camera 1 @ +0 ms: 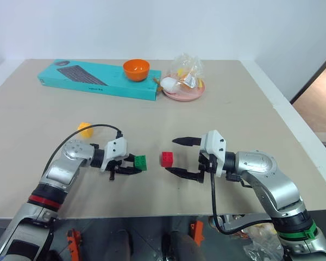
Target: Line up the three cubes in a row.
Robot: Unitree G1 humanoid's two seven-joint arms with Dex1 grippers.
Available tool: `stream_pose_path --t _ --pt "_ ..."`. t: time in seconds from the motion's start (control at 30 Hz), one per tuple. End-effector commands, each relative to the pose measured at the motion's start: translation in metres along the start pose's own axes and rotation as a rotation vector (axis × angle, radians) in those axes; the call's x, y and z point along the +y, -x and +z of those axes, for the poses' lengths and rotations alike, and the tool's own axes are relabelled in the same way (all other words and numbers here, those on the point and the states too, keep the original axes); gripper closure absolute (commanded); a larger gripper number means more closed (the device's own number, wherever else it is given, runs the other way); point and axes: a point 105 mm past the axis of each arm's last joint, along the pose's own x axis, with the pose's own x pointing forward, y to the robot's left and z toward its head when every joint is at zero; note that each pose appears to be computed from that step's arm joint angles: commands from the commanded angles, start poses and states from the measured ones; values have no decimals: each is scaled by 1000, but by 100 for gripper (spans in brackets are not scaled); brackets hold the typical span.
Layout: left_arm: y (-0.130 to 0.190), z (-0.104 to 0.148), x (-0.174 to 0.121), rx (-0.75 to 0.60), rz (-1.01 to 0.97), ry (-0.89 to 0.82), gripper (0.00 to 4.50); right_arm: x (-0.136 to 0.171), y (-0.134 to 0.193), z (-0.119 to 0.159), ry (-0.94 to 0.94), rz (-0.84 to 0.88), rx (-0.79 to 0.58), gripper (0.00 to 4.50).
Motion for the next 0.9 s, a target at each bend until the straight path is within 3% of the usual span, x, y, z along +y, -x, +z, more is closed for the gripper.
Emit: stream_pose_path --t 0.03,0.2,0.27,0.37,0.57,0.7,0.9 --pt "2 0 3 26 3 -15 216 -3 4 11 43 -8 -22 0" --pt "6 1 3 31 0 -17 49 -2 3 10 38 -5 -22 0" --pt "9 4 3 25 6 -18 7 -2 3 10 38 -4 -23 0" --pt "27 13 3 -9 31 10 7 -1 3 11 35 -4 -28 0" --pt "82 36 7 -186 202 296 7 -2 5 11 32 -10 -26 0" --pt "114 32 21 -246 445 380 7 -2 7 10 28 -11 -25 0" --pt "143 18 49 -326 899 369 7 -4 4 9 29 1 -29 0"
